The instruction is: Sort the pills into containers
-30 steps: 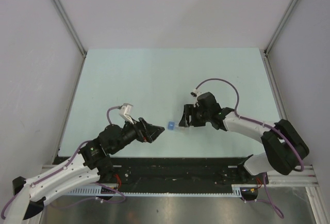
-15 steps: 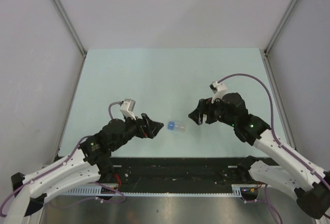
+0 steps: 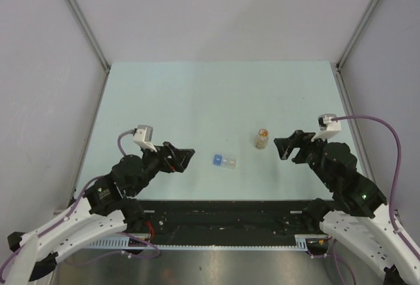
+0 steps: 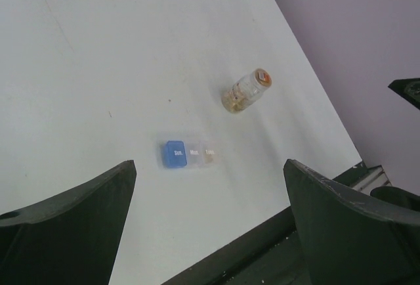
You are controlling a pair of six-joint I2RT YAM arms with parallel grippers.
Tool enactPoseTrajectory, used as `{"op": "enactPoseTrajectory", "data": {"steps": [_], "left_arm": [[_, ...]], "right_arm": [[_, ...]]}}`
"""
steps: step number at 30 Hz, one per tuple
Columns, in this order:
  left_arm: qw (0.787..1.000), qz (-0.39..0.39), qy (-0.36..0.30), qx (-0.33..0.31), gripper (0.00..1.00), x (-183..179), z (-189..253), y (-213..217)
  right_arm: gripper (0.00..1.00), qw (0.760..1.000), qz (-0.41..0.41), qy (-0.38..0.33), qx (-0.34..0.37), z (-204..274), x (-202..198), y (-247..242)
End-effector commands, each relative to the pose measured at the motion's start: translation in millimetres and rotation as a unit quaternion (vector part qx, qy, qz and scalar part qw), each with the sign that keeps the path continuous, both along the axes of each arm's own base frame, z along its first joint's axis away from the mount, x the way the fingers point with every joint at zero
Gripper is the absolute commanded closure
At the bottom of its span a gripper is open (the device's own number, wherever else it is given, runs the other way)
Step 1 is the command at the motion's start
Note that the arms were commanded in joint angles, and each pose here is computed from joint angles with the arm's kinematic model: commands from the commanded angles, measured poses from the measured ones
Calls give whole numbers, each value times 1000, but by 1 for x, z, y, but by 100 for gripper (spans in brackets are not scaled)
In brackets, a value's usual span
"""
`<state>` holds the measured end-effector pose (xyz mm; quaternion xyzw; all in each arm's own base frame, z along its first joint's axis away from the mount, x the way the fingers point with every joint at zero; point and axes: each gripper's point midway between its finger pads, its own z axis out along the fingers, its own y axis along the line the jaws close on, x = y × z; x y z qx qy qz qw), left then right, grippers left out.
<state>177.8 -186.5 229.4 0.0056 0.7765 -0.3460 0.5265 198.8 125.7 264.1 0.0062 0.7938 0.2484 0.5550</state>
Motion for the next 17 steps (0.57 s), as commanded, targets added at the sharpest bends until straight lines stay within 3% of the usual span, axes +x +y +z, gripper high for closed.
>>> {"op": "enactPoseTrajectory", "data": {"steps": [1,17], "left_arm": [[999,29,-14,-17,0,-1,8,17],[998,48,10,-37,0,-2,-14,22]], "right_arm": [[19,995,-94,-16,-5,11,1,-39],[18,992,-123,-13,-7,7,-6,-56]]}}
